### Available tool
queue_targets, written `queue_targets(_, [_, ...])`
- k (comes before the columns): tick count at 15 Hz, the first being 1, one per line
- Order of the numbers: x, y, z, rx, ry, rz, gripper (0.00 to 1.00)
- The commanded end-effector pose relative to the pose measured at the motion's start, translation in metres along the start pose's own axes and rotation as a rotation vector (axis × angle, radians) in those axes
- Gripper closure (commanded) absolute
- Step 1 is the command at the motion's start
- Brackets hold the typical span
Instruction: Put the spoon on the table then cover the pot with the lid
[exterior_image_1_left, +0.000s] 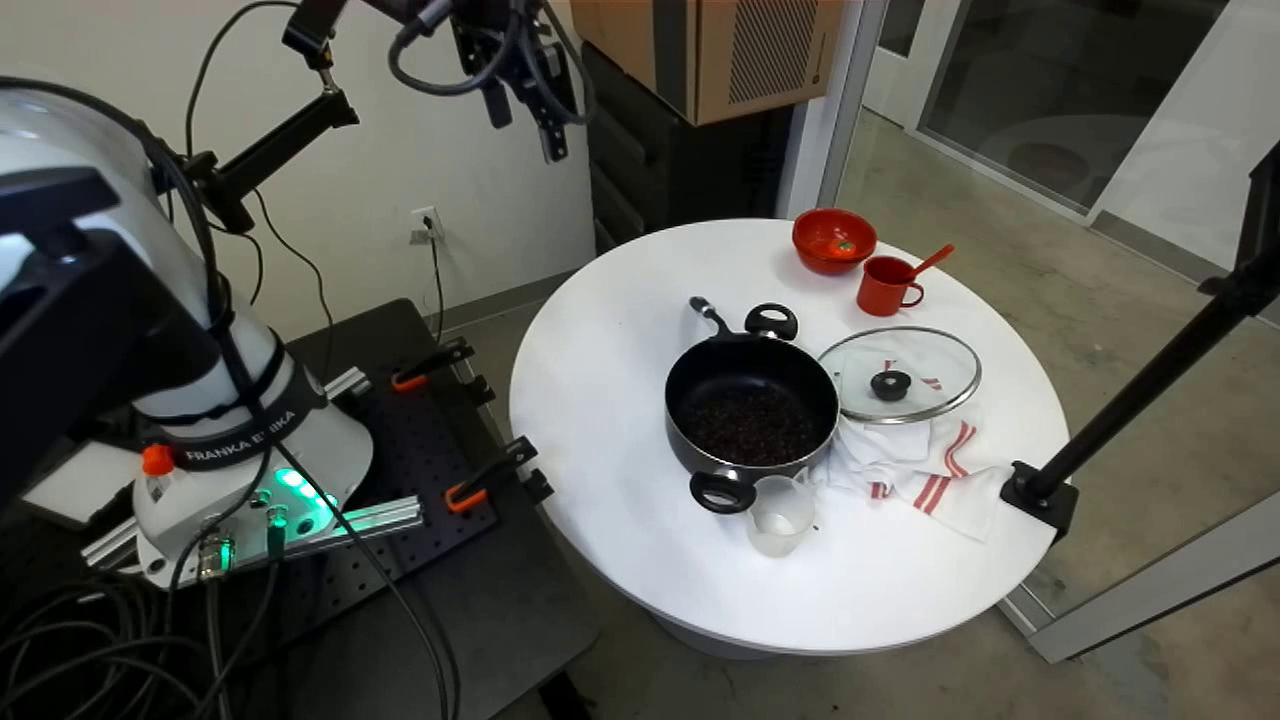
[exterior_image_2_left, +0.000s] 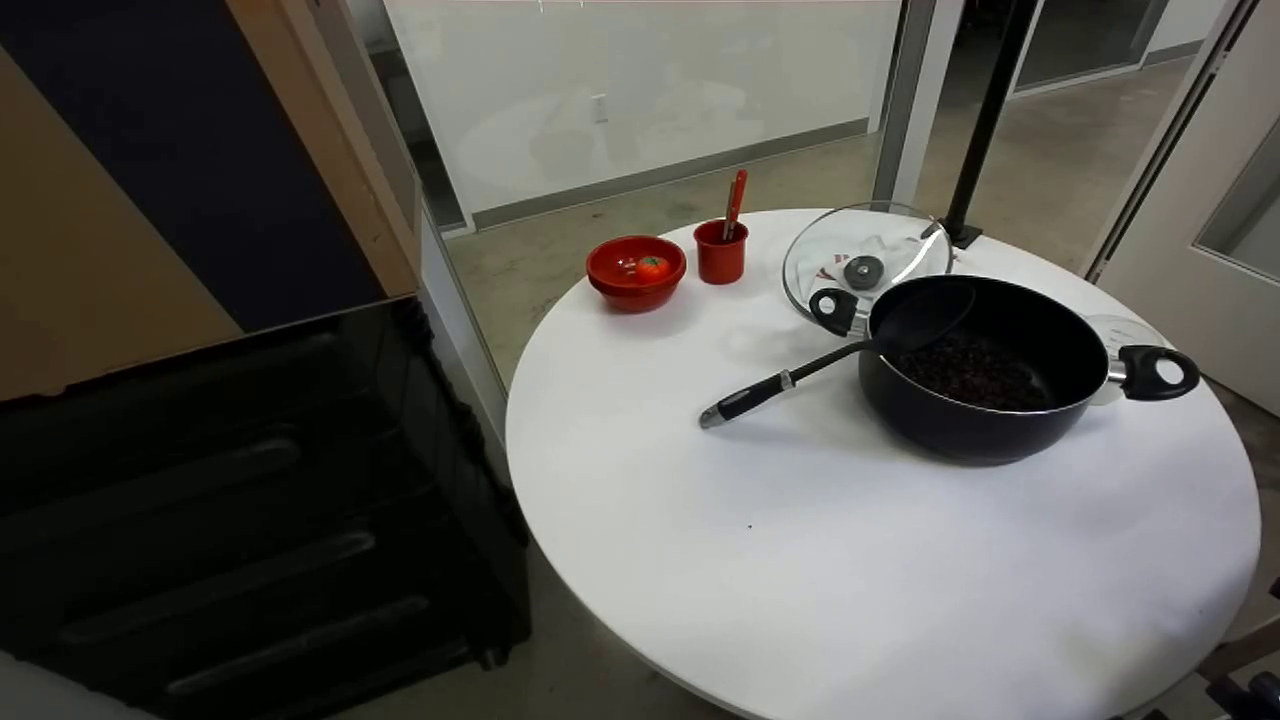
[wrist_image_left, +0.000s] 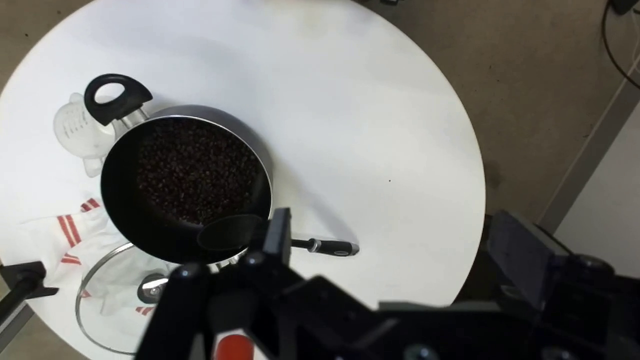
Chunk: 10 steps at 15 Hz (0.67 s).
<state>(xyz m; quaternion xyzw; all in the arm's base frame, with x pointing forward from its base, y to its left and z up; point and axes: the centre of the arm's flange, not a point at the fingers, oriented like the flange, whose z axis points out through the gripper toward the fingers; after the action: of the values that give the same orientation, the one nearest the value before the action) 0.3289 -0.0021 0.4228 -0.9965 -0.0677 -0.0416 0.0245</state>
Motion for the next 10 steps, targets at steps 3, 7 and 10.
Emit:
queue_targets(3, [0.086, 0.007, 0.062, -0.053, -0.156, -0.064, 0.00])
queue_targets(7, [0.136, 0.002, 0.084, -0.086, -0.218, -0.091, 0.00])
queue_targets(10, [0.178, 0.001, 0.096, -0.109, -0.226, -0.119, 0.00])
